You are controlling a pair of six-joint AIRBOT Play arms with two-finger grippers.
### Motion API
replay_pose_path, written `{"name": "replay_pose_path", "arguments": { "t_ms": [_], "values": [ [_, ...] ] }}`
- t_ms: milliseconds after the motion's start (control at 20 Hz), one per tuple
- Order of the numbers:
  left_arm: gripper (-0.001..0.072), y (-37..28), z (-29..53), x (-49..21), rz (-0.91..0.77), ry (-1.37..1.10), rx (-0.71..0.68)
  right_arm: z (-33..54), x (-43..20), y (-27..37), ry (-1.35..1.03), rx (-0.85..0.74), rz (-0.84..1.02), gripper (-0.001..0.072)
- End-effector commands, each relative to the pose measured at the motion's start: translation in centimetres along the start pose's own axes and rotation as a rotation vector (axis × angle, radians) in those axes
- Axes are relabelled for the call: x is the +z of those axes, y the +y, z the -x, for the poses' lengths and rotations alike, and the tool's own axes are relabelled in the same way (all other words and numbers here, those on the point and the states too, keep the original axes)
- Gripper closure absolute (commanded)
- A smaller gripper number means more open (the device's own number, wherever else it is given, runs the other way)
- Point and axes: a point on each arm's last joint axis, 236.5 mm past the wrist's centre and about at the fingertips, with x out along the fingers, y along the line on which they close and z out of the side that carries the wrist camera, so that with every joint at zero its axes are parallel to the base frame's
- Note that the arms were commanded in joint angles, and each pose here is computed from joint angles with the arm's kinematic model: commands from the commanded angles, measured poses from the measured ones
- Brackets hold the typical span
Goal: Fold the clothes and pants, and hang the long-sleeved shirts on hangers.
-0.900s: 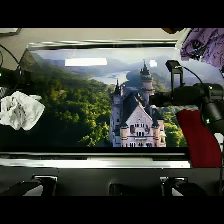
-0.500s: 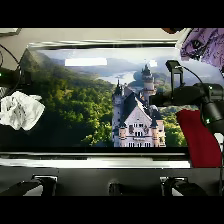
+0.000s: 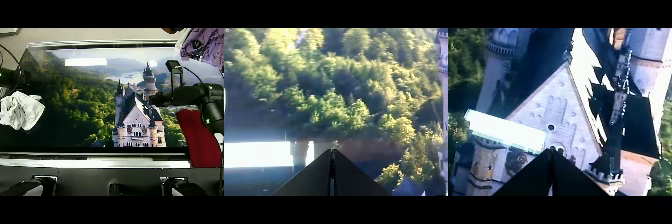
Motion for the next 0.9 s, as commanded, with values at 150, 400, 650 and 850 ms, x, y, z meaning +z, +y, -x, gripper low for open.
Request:
{"name": "replay_pose_path", "arguments": {
  "t_ms": [150, 400, 650, 850],
  "values": [
    [0.0683, 0.0, -0.1, 0.1, -0.001, -0.003, 0.000, 0.0, 0.1, 0.1, -0.003, 0.001, 0.001, 0.0678],
    [-0.0013, 3.2, -1.2, 0.6, 0.015, 0.003, 0.131, 0.0, 0.0, 0.0, -0.001, 0.001, 0.001, 0.0678],
    [-0.0013, 16.7, -2.9, 0.8, 0.231, -0.072, 0.428, 0.0, 0.0, 0.1, -0.001, 0.002, -0.004, 0.0678],
    [-0.0013, 25.5, -9.0, -3.1, 0.492, -0.136, 0.396, 0.0, 0.0, 0.1, -0.001, 0.002, -0.003, 0.0678]
  ]
}}
